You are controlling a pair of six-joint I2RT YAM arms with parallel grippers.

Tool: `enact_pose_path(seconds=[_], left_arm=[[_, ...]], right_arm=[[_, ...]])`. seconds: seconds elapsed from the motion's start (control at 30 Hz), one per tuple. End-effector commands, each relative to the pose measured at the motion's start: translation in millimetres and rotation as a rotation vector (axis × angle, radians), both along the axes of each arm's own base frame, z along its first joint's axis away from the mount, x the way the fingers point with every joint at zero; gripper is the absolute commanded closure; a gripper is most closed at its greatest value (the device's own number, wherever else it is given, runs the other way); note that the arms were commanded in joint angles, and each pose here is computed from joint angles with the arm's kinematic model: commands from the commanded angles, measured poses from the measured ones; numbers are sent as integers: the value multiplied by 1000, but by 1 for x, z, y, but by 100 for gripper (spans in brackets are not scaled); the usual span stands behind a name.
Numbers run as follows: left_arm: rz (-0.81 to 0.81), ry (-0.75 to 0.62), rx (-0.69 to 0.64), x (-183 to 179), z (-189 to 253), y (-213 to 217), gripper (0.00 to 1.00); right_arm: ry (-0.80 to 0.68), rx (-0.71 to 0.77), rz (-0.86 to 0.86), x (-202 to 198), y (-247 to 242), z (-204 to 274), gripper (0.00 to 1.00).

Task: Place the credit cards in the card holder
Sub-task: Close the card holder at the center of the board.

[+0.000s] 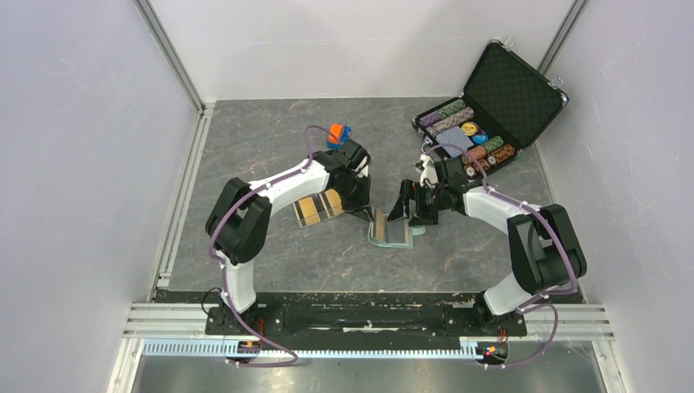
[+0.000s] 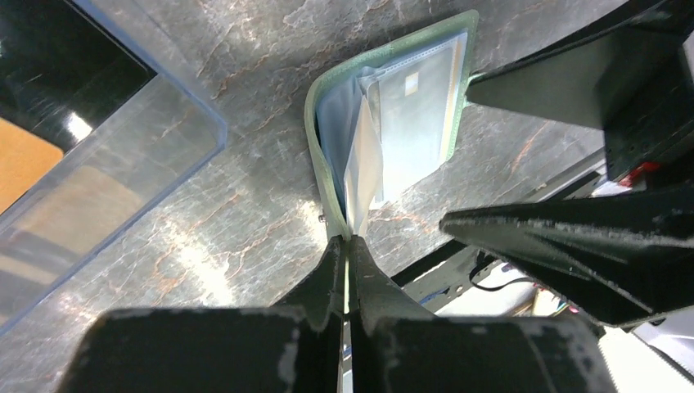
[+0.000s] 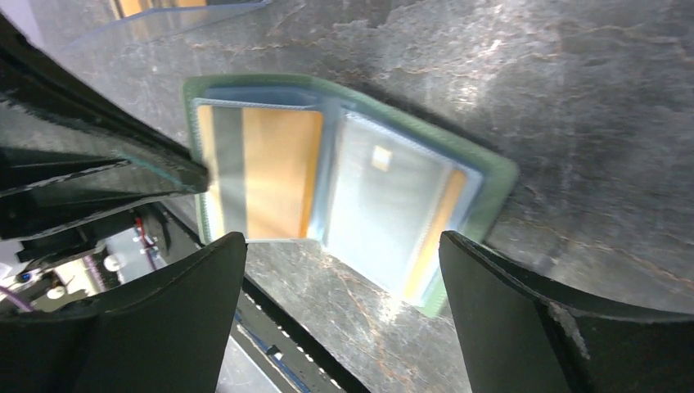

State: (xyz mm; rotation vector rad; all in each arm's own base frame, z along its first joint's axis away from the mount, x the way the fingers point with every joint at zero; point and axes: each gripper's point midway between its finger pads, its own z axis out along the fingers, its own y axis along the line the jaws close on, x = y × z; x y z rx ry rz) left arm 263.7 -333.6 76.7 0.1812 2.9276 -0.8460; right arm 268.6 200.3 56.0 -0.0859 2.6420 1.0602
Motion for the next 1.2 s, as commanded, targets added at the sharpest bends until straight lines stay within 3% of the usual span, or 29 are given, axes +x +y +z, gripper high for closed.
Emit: enact_pose_path(seconds=[0.0, 0.23, 0.43, 0.67, 0.83, 1.03, 1.17], left_arm=[[-52, -75, 24, 5, 30, 7, 98], [-70, -81, 169, 8, 30, 30, 98], [-67, -60, 37, 10, 41, 1, 92], [-96, -15, -73, 3, 43, -37, 72], [-84, 16, -140, 1, 38, -52, 69], [-72, -28, -101, 4, 36, -40, 65], [-73, -65, 5, 3, 26, -15, 57]], right_arm=[[-57, -106, 27, 10, -12, 1, 10], [-32, -97, 48, 2, -11, -8, 12], [38, -58, 57, -19, -9, -32, 23], [59, -40, 56, -23, -7, -40, 44], [62, -47, 53, -22, -8, -39, 59], [48, -105, 73, -19, -15, -38, 61], [36, -165, 93, -17, -23, -36, 80]])
